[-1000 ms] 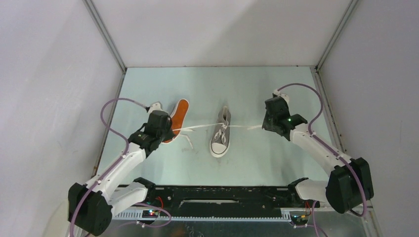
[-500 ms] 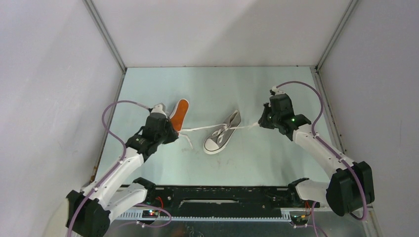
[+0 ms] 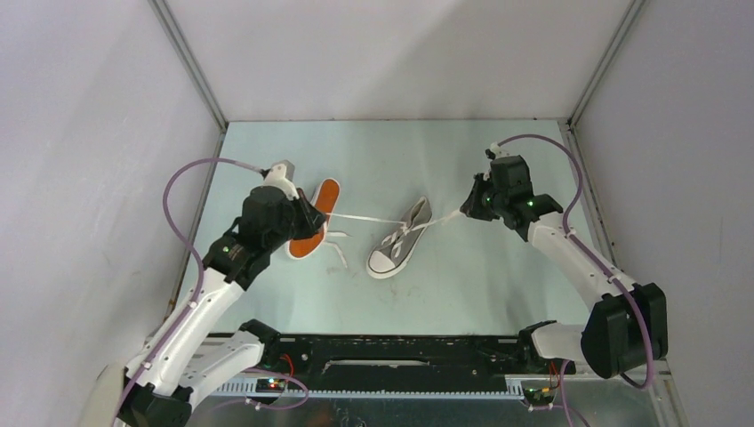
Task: Tie the shoes
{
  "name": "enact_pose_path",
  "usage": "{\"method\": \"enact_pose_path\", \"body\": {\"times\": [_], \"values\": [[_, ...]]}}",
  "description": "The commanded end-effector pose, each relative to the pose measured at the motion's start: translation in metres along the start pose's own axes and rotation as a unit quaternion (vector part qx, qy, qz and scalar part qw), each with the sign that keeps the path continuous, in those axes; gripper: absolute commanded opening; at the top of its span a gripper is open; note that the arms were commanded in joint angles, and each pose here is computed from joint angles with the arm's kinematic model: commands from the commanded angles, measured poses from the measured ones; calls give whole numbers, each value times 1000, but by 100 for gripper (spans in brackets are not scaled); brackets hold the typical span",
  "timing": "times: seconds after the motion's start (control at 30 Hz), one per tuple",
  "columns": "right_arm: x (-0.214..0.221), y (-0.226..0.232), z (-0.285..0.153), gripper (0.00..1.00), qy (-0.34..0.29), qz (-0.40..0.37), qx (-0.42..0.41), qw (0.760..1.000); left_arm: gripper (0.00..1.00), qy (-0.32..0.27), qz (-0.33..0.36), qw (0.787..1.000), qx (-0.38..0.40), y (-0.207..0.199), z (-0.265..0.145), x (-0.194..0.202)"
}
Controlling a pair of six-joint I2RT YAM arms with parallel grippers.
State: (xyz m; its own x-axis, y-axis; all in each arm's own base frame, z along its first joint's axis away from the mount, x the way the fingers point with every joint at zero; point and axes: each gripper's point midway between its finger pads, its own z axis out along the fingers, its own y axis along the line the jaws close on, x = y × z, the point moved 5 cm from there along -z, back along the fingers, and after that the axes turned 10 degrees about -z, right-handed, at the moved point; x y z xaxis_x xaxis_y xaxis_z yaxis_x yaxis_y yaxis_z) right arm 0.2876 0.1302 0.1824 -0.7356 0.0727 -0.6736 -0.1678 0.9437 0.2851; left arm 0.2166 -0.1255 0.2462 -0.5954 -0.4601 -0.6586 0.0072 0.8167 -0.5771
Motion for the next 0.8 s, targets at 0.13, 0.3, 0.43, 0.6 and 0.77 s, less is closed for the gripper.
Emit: {"method": "enact_pose_path", "body": {"times": [0.13,0.3,0.43,0.6,0.77], "values": [[-28,31,-12,0,-19,-22,-93,995,0,65,32,991,111,-52,-6,8],[-26,55,-21,0,-8,-31,-184,982,0,104,60,983,140,-80,11,32],[-27,59,-26,1,3,-18,-202,979,0,125,82,976,158,-103,30,51],[-31,57,-30,2,16,19,-225,974,0,155,118,967,165,-128,57,80],[-35,54,-30,2,30,60,-252,965,0,179,151,958,163,-150,85,112]]}}
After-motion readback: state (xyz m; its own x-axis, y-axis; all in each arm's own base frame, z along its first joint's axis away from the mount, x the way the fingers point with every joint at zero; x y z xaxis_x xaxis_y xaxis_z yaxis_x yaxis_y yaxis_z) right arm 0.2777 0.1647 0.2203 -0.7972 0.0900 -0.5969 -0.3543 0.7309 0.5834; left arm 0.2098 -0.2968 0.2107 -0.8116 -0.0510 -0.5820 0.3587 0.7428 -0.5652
